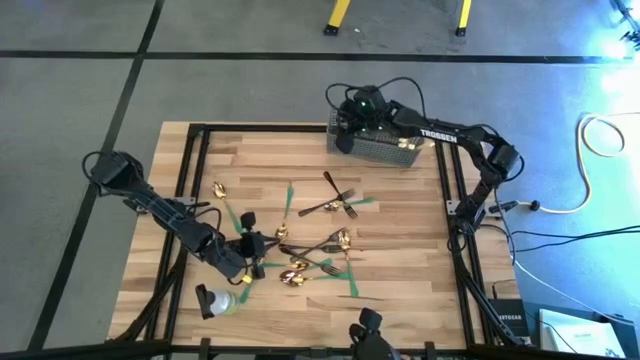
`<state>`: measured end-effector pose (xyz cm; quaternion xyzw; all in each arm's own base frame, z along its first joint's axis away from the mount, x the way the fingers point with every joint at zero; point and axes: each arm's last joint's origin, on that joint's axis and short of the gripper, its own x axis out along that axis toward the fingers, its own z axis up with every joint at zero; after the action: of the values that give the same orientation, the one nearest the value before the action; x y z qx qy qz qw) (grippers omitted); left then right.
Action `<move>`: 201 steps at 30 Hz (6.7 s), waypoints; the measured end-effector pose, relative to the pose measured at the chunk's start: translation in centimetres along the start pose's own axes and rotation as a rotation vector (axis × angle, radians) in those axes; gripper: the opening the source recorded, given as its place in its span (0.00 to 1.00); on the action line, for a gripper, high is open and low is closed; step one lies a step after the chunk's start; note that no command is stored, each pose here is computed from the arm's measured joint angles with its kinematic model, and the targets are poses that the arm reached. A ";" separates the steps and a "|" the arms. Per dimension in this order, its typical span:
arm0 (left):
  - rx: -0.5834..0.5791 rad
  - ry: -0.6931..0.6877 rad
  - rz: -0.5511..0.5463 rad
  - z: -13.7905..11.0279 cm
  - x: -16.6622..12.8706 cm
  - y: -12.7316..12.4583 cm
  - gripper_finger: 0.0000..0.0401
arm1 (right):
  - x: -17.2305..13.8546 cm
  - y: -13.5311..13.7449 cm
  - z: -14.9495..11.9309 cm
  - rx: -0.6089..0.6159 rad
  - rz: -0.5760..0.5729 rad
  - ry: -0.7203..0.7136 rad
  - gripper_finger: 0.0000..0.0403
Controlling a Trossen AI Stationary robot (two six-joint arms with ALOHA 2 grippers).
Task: Sort silverware
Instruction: Put the black fork into the gray organizer
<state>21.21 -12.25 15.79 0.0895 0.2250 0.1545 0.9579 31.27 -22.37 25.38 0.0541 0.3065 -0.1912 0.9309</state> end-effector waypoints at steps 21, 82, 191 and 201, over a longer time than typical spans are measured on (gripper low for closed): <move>0.006 0.003 -0.001 -0.3 0.3 -0.3 0.00 | -9.1 3.2 5.1 -0.185 -0.222 -0.272 0.42; -0.093 0.119 0.108 -0.9 18.7 8.2 0.46 | -14.4 23.2 -8.4 -0.144 0.022 -0.205 0.23; 0.936 0.461 0.127 6.3 12.0 9.2 0.00 | -6.1 21.5 -10.0 -0.178 -0.063 -0.012 0.23; 1.313 0.376 -0.050 6.4 10.2 5.1 0.00 | -1.1 19.8 -11.0 -0.092 0.068 0.045 0.23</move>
<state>31.52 -4.76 18.60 0.6182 0.4367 -0.0233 0.6531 32.14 -1.38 16.85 0.0260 0.3339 -0.1442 0.9312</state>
